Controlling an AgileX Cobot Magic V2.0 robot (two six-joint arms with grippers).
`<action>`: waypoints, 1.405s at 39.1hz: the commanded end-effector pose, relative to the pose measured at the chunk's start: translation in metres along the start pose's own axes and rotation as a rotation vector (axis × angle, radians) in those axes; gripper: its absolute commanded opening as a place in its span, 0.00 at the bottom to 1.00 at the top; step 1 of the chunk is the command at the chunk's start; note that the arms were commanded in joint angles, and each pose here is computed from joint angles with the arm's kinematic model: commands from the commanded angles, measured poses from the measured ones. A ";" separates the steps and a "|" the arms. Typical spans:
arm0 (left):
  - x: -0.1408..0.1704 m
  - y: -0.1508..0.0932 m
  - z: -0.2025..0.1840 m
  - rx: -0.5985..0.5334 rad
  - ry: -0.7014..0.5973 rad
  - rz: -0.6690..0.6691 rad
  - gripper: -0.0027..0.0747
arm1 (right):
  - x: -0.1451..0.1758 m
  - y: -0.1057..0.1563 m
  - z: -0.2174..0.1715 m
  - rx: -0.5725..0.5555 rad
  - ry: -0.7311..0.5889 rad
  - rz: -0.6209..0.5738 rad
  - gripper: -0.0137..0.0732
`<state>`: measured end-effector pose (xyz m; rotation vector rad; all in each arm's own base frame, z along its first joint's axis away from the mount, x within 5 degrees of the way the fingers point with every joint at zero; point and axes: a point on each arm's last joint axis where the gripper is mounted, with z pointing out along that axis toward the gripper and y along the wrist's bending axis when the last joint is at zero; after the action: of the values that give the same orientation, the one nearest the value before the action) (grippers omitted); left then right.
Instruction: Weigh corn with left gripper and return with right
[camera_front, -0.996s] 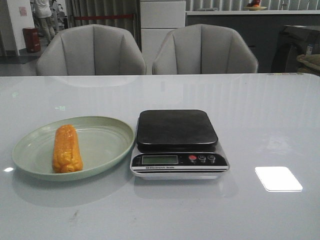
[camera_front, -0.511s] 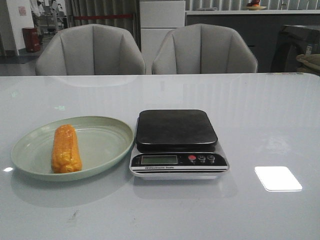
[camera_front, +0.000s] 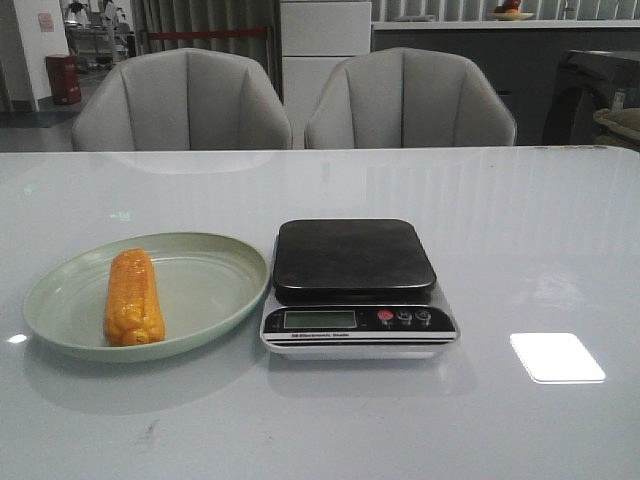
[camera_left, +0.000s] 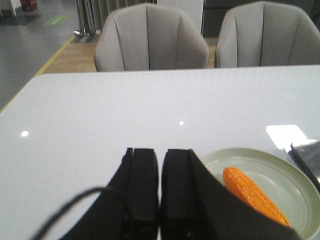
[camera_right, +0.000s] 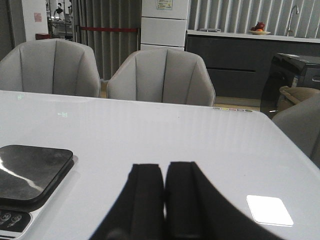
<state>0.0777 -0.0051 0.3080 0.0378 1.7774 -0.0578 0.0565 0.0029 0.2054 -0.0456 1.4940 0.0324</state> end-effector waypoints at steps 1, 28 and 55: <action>-0.015 0.000 0.005 0.003 -0.043 -0.011 0.18 | -0.006 0.000 -0.002 0.004 -0.095 -0.020 0.35; -0.014 -0.015 0.034 0.131 0.157 0.014 0.69 | -0.006 0.000 -0.002 0.004 -0.095 -0.020 0.35; -0.013 -0.062 0.139 0.282 0.618 -0.102 0.82 | -0.006 0.000 -0.002 0.004 -0.095 -0.020 0.35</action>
<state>0.1983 -0.0621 0.2842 0.1835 2.4175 -0.3510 0.0565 0.0029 0.2054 -0.0456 1.4940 0.0324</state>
